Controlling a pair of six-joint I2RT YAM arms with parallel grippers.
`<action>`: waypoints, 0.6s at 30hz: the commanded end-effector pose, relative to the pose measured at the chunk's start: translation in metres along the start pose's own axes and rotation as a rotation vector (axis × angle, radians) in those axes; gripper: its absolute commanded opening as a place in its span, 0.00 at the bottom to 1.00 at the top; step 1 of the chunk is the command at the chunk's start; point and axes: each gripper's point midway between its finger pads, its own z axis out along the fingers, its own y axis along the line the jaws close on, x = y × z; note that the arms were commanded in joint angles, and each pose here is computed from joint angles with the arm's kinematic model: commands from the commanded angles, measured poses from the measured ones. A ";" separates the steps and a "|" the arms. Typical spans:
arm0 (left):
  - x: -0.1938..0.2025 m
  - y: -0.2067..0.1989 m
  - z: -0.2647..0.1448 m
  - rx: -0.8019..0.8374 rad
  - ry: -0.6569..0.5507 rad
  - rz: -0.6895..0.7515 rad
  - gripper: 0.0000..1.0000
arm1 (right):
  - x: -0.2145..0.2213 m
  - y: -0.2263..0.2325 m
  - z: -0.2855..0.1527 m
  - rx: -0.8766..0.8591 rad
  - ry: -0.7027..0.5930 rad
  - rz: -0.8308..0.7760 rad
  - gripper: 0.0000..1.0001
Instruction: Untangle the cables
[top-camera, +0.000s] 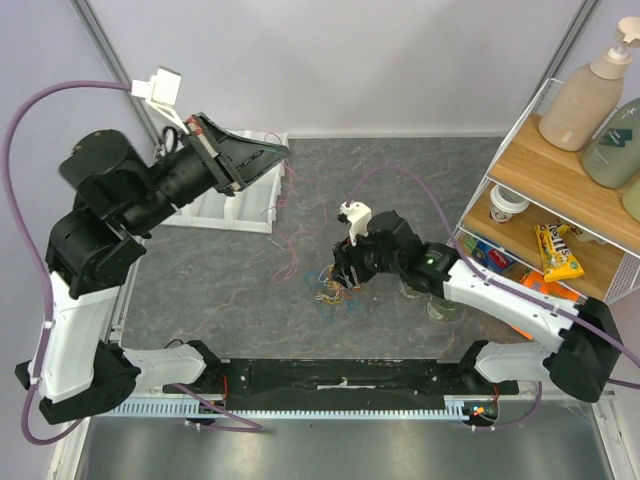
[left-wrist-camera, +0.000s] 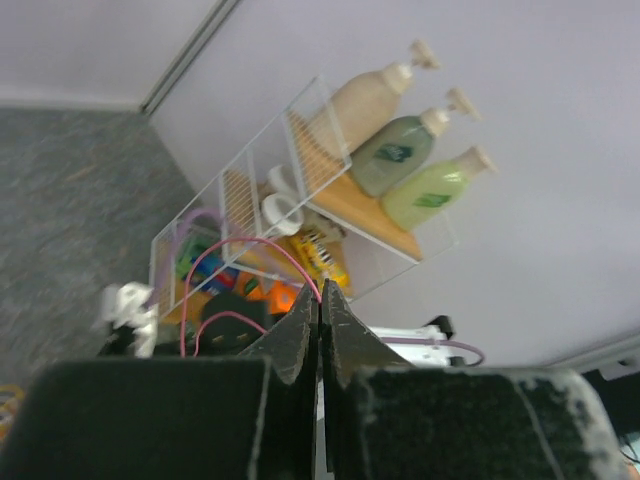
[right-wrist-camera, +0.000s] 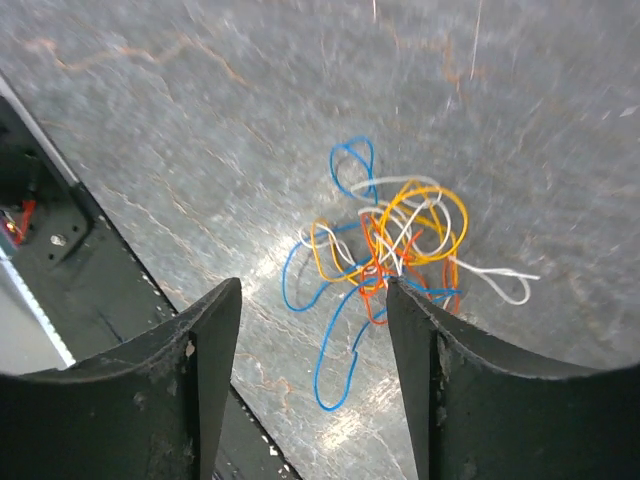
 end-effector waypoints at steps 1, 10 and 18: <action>0.028 0.051 0.005 -0.192 0.082 0.012 0.02 | -0.051 0.011 -0.046 0.012 -0.102 -0.087 0.70; 0.088 0.108 0.009 -0.333 0.252 -0.033 0.02 | -0.111 0.032 -0.094 -0.011 -0.239 -0.131 0.74; 0.124 0.102 0.013 -0.229 0.406 -0.072 0.02 | -0.145 0.048 -0.115 -0.059 -0.363 -0.197 0.82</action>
